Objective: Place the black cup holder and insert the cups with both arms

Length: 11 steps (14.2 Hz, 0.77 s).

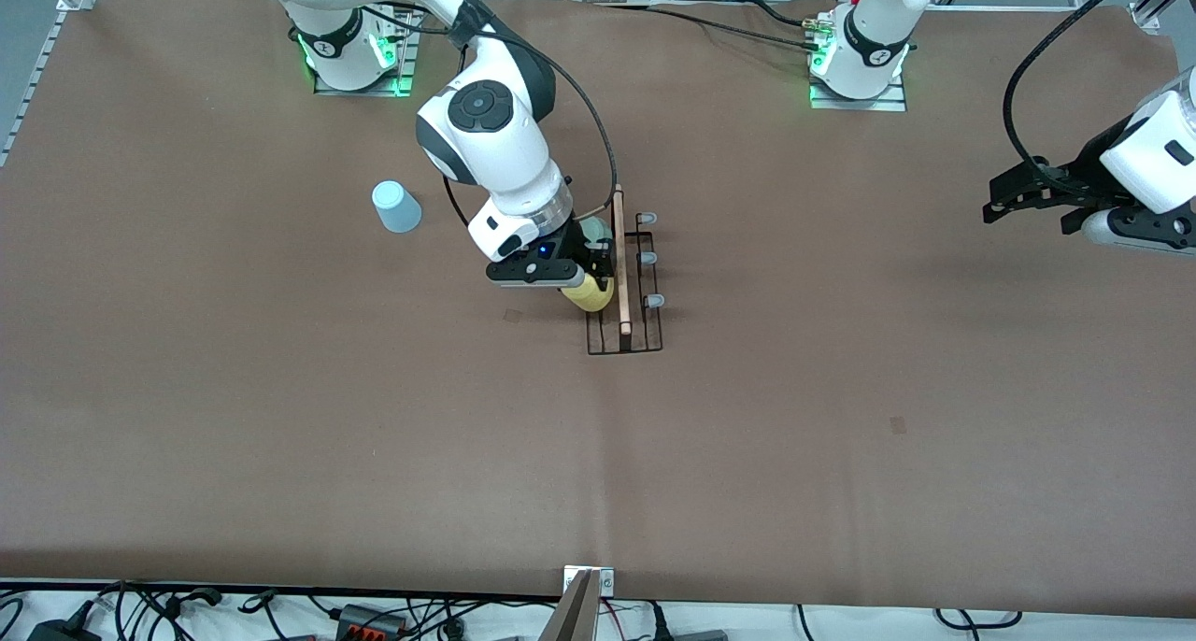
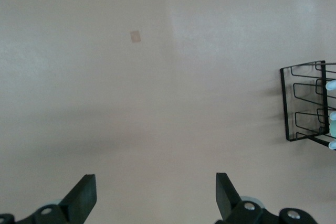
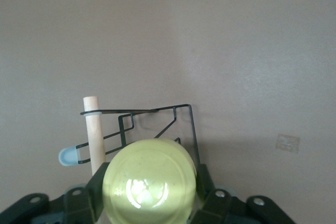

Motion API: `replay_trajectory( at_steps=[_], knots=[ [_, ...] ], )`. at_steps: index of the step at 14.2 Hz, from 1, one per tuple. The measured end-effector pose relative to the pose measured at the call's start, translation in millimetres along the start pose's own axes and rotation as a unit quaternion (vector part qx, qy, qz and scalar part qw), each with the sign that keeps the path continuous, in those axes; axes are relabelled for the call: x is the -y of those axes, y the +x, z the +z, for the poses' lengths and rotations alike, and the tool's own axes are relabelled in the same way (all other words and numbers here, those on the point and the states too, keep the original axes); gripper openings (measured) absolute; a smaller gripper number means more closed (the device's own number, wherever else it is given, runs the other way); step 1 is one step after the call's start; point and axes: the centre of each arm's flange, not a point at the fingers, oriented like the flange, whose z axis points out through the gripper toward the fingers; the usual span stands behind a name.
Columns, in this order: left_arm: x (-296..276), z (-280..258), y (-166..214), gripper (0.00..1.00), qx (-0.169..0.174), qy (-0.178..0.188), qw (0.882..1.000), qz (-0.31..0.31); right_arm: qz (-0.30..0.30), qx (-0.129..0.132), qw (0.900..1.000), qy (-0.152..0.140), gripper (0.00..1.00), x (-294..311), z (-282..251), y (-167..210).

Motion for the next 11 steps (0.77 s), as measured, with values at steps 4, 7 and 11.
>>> replay_trajectory(
  at_steps=[4, 7, 11],
  knots=[
    [-2, 1, -6, 1.00, 0.023, -0.002, 1.000, 0.001, 0.001, 0.005, 1.000, -0.002, 0.99, -3, 9, -1],
    [-1, 2, -4, 1.00, 0.025, 0.020, 0.999, 0.005, 0.001, 0.005, 1.000, -0.002, 1.00, -2, 9, -1],
    [-23, -6, 6, 1.00, -0.007, 0.036, 0.999, 0.027, 0.006, -0.005, 1.000, -0.002, 1.00, -6, -1, 13]
  ],
)
